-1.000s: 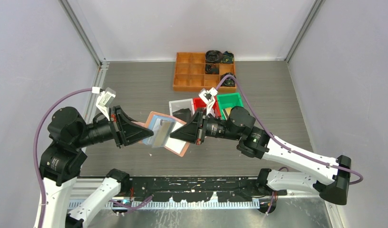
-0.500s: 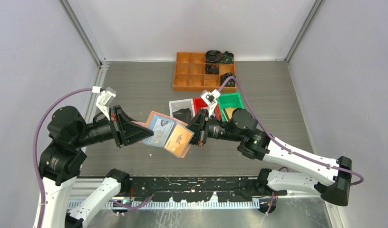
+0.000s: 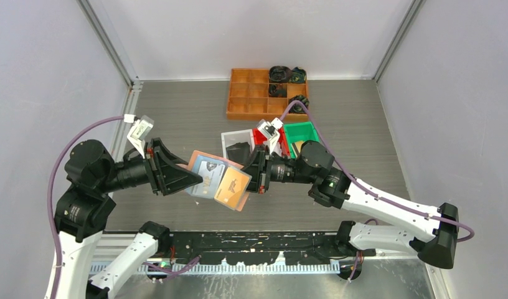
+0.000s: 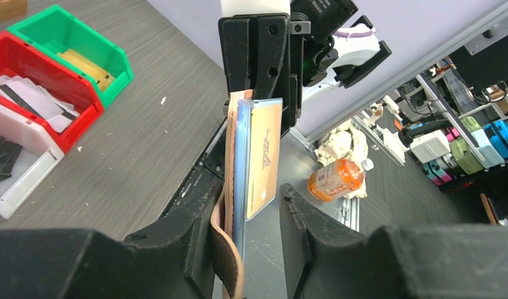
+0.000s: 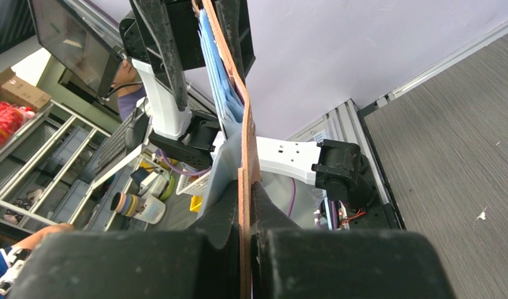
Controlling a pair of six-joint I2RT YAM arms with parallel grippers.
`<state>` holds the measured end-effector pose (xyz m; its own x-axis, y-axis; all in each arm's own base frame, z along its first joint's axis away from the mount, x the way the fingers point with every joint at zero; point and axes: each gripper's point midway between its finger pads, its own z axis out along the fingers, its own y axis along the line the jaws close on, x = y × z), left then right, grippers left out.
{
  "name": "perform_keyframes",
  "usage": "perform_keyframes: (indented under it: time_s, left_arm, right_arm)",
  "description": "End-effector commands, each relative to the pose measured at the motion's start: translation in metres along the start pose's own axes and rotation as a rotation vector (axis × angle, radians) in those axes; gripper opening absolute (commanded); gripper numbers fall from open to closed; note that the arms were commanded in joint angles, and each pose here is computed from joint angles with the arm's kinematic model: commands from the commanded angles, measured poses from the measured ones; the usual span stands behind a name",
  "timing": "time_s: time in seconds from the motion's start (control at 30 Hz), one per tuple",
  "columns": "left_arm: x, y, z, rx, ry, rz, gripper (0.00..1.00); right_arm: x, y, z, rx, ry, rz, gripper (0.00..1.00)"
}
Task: Take the credit cards out of the card holder
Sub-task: Remove the credit card from the card holder.
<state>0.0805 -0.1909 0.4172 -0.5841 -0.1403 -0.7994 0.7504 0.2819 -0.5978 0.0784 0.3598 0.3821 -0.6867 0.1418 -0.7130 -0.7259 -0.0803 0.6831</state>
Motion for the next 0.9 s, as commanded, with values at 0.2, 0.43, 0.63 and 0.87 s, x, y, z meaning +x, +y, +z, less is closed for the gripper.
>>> perform_keyframes:
  time_s: [0.2,0.43,0.63,0.87]
  left_arm:
    - [0.010,0.006,0.006,0.043,0.027,-0.030,0.37]
    - [0.003,-0.011,0.006,0.119,0.038,-0.062,0.17]
    - [0.000,-0.018,0.005,0.150,0.043,-0.046,0.01]
    - [-0.020,0.000,-0.002,-0.031,-0.062,0.151,0.00]
  right_arm:
    - [-0.031,0.048,0.003,-0.159,-0.053,-0.058,0.01]
    - [-0.028,0.052,0.005,-0.182,-0.038,-0.056,0.01]
    - [-0.031,0.041,0.001,-0.100,-0.048,-0.067,0.17]
    - [-0.030,0.017,-0.038,0.138,-0.057,-0.157,0.67]
